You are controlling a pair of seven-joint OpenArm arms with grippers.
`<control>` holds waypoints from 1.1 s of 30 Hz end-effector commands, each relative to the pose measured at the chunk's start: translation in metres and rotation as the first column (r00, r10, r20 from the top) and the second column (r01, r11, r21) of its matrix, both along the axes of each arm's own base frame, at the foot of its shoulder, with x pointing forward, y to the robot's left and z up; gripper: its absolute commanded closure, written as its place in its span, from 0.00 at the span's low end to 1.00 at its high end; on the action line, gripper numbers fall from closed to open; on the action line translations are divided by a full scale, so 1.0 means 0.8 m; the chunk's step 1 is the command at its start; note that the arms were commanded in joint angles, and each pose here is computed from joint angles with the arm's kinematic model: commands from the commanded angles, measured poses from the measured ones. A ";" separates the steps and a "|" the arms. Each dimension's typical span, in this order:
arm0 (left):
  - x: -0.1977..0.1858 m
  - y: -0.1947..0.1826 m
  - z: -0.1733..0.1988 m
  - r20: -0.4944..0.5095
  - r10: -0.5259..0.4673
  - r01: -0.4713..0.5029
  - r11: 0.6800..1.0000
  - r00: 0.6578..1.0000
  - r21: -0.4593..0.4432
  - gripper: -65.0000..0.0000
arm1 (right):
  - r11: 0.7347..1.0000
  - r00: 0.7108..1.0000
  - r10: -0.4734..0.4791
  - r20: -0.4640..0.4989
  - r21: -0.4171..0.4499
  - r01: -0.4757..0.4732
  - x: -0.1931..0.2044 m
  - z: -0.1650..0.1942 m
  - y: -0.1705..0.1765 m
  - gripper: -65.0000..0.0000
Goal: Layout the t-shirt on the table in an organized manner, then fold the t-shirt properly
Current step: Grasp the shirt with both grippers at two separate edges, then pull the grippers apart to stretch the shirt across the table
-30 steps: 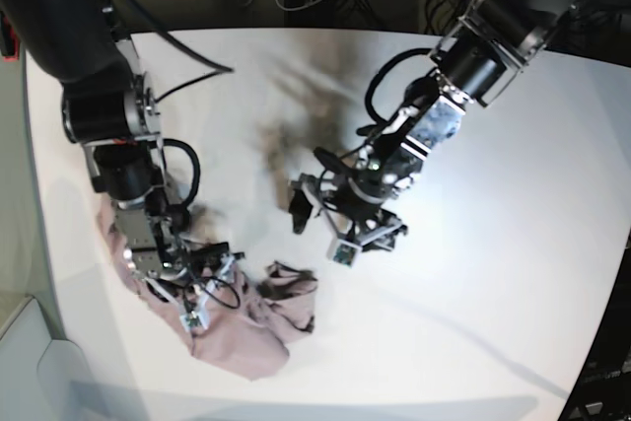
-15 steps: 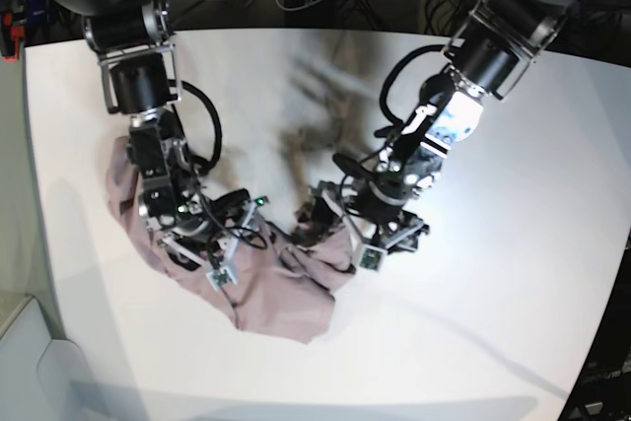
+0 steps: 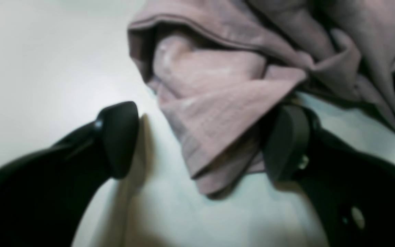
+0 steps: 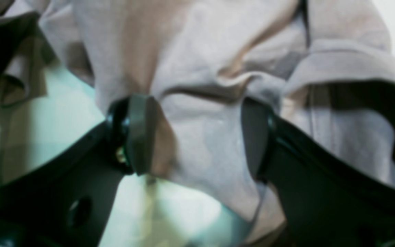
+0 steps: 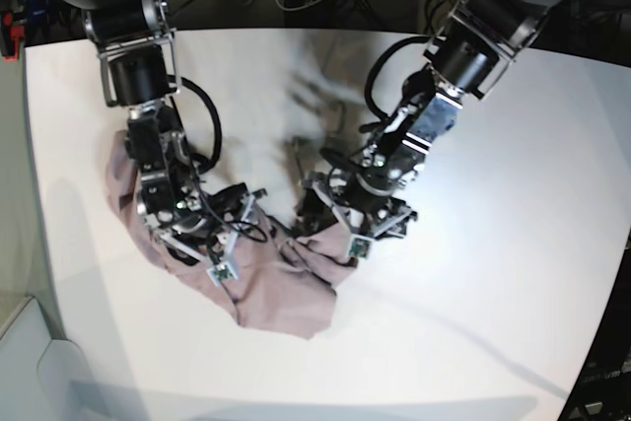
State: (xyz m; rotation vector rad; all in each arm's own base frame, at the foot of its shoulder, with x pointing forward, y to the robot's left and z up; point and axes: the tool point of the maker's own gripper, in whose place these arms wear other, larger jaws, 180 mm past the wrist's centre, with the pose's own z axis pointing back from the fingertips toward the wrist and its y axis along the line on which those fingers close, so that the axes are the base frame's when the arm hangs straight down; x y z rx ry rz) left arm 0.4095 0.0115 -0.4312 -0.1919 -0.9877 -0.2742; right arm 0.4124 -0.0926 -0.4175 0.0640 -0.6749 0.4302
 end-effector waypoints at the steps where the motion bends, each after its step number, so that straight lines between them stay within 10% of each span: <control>1: -0.001 -0.008 0.000 -0.013 -0.031 0.031 0.999 0.999 0.016 0.23 | 1.000 0.998 0.009 0.062 0.005 -0.009 0.021 0.026 0.001 0.39; 7: -0.003 0.019 0.002 0.005 -0.058 0.057 0.995 0.998 0.080 1.00 | 1.000 0.996 -0.002 0.089 -0.019 0.004 0.033 0.038 -0.019 0.39; 15: 0.012 0.122 0.051 0.106 0.091 -0.098 0.993 0.990 0.061 0.99 | 0.996 0.975 0.014 0.222 -0.088 0.006 0.041 0.105 -0.048 0.38; 33: -0.010 0.125 0.083 0.112 0.062 -0.068 0.996 0.992 0.051 0.99 | 0.999 0.989 -0.014 0.148 -0.048 0.022 0.029 0.089 -0.027 0.39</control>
